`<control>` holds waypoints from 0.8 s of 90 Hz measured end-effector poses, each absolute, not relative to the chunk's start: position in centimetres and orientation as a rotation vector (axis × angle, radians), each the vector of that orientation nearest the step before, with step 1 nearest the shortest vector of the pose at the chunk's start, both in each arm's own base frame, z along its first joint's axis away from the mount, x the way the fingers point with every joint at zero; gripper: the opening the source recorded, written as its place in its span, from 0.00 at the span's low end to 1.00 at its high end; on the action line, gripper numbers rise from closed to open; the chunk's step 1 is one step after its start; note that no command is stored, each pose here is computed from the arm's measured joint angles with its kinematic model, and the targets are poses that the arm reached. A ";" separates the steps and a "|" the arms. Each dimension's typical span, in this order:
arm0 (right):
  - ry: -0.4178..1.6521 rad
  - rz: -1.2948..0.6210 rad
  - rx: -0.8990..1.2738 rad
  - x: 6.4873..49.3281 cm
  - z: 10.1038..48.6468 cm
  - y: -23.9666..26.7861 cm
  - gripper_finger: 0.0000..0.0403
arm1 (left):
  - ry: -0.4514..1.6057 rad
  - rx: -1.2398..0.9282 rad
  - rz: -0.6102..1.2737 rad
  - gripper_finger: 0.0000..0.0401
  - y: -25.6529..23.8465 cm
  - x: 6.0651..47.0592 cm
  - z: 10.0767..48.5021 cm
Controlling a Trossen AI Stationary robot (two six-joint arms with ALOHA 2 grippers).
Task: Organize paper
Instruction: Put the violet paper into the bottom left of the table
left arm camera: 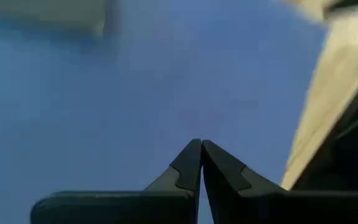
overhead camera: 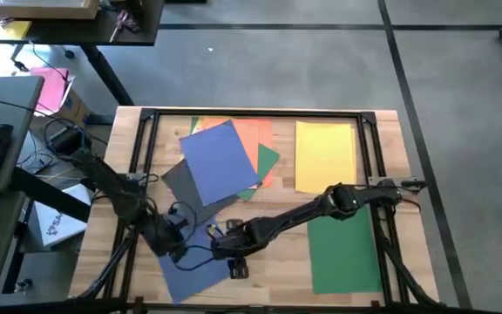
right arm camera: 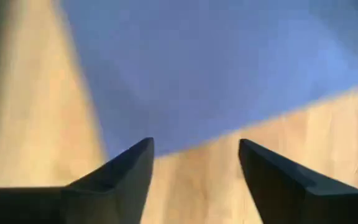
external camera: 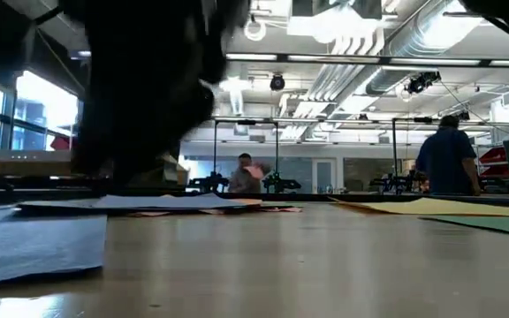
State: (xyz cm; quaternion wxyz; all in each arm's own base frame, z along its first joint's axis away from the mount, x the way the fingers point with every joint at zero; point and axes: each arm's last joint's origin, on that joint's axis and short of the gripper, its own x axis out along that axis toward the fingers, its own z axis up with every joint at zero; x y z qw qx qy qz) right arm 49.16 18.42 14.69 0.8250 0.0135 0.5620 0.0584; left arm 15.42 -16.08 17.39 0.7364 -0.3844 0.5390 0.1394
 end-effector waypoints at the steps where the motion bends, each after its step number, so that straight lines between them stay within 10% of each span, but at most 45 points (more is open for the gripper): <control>1: 1.200 0.116 0.033 49.1 14.5 18.4 0.46 | 1.190 -0.845 0.312 0.00 -16.2 15.3 17.3; 31: 1.094 0.212 0.151 49.6 11.9 19.1 0.03 | 1.241 -0.824 0.398 0.00 -17.2 14.8 15.6; 72: 0.879 0.448 0.127 51.4 12.5 19.9 0.00 | 1.334 -0.845 0.462 0.00 -16.2 14.0 16.1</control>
